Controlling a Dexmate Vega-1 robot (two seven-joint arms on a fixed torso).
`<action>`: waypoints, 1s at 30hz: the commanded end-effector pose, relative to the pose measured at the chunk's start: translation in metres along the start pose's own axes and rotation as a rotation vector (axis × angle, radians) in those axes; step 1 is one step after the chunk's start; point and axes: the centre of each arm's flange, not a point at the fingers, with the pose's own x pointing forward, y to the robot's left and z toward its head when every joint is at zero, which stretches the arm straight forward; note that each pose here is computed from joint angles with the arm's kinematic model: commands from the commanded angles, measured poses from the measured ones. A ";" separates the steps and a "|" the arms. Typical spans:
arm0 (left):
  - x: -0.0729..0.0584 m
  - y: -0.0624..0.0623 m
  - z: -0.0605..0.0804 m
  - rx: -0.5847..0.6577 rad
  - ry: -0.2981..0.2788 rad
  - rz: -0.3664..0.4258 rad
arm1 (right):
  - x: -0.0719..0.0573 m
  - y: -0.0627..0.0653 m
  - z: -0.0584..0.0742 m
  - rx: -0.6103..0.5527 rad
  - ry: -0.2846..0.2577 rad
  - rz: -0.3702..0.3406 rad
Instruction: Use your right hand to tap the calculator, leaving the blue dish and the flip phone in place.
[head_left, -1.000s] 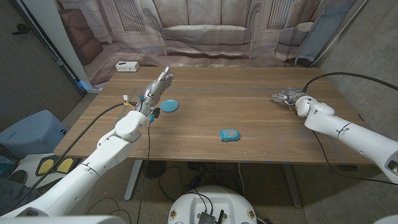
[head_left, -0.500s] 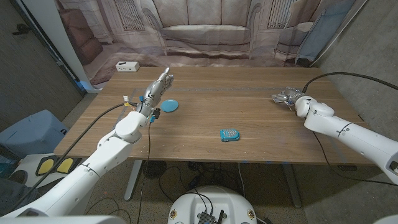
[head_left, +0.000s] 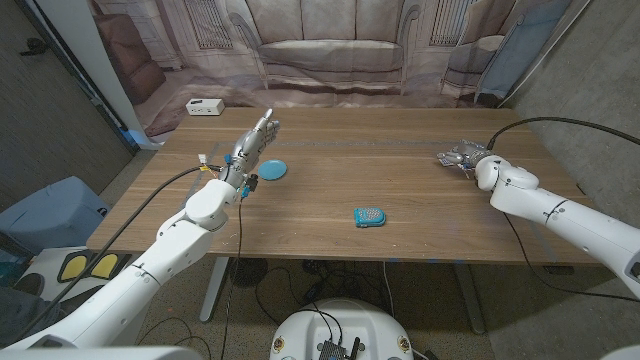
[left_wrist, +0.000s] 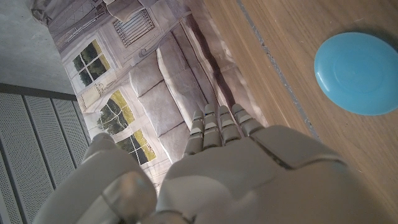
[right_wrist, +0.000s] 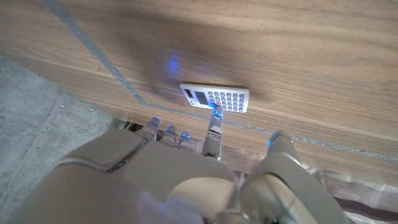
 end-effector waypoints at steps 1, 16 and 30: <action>-0.001 0.001 0.002 0.002 -0.004 0.002 | -0.002 -0.004 0.001 0.009 -0.012 -0.032; 0.002 0.002 0.002 0.002 -0.006 -0.001 | -0.003 -0.012 0.003 0.016 -0.023 -0.051; 0.008 0.002 0.002 0.000 -0.006 -0.012 | -0.011 -0.014 0.001 0.041 -0.036 -0.070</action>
